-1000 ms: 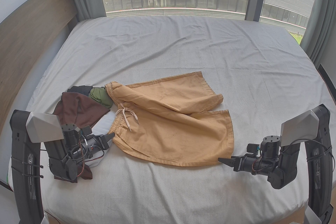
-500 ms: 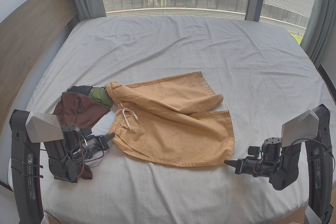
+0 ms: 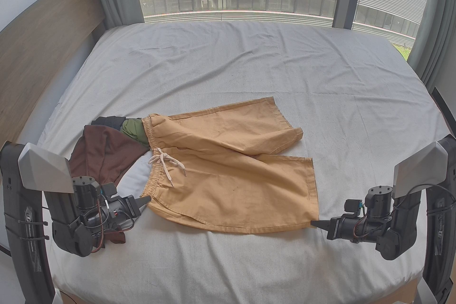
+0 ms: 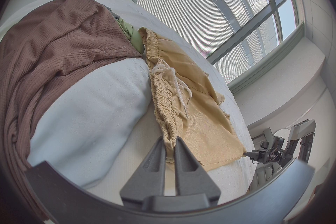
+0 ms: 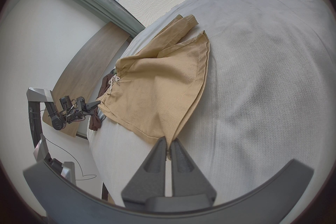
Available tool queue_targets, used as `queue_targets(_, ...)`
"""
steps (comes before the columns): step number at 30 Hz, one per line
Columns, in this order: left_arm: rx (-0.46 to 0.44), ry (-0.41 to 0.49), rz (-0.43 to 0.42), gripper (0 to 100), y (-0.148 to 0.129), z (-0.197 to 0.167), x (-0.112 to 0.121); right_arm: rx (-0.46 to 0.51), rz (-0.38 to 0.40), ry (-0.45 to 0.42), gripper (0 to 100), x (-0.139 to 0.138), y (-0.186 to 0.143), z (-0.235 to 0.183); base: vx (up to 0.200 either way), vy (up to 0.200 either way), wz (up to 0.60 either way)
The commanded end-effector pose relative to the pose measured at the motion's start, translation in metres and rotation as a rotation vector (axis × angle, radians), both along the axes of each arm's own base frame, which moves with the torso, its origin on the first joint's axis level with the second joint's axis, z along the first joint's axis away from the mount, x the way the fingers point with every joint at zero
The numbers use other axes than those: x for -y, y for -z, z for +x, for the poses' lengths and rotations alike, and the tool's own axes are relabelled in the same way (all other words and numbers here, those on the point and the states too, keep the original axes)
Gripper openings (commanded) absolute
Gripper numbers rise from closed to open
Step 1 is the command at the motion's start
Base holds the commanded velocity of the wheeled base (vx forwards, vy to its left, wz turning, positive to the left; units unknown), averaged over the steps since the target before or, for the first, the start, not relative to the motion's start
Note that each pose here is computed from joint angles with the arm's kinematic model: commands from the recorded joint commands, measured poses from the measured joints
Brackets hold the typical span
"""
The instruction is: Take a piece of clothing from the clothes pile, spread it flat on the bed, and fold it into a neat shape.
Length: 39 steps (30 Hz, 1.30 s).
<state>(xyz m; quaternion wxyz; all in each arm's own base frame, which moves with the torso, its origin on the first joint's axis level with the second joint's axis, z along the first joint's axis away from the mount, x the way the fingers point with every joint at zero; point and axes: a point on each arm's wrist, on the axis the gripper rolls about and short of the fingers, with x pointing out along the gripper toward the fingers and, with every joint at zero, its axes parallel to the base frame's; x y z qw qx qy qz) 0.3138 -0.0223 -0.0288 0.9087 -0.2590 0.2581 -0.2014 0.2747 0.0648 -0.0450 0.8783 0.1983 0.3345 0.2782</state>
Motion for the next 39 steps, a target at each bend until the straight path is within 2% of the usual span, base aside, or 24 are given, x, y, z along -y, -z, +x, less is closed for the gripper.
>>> queue_targets(1,-0.034,-0.001,0.0,0,-0.006,-0.016,0.0,-0.005,-0.017,-0.017,0,0.0,-0.002,-0.008,0.0,0.0,0.0)
queue_targets(9,-0.077,0.003,0.006,0,-0.01,-0.034,-0.001,-0.04,-0.037,-0.03,0,0.002,0.0,-0.019,0.0,0.0,0.0)
queue_targets(14,-0.119,0.009,0.032,0,-0.009,-0.051,-0.004,-0.048,-0.088,-0.069,0,0.004,0.004,-0.03,0.0,0.0,0.0)
queue_targets(27,-0.214,0.038,0.078,0,-0.003,-0.08,-0.005,-0.087,-0.141,-0.12,0,0.005,0.005,-0.051,0.0,0.0,0.0)
queue_targets(39,-0.261,0.068,0.125,0,0.002,-0.099,-0.01,-0.108,-0.159,-0.136,0,0.007,0.004,-0.061,0.0,0.0,0.0)
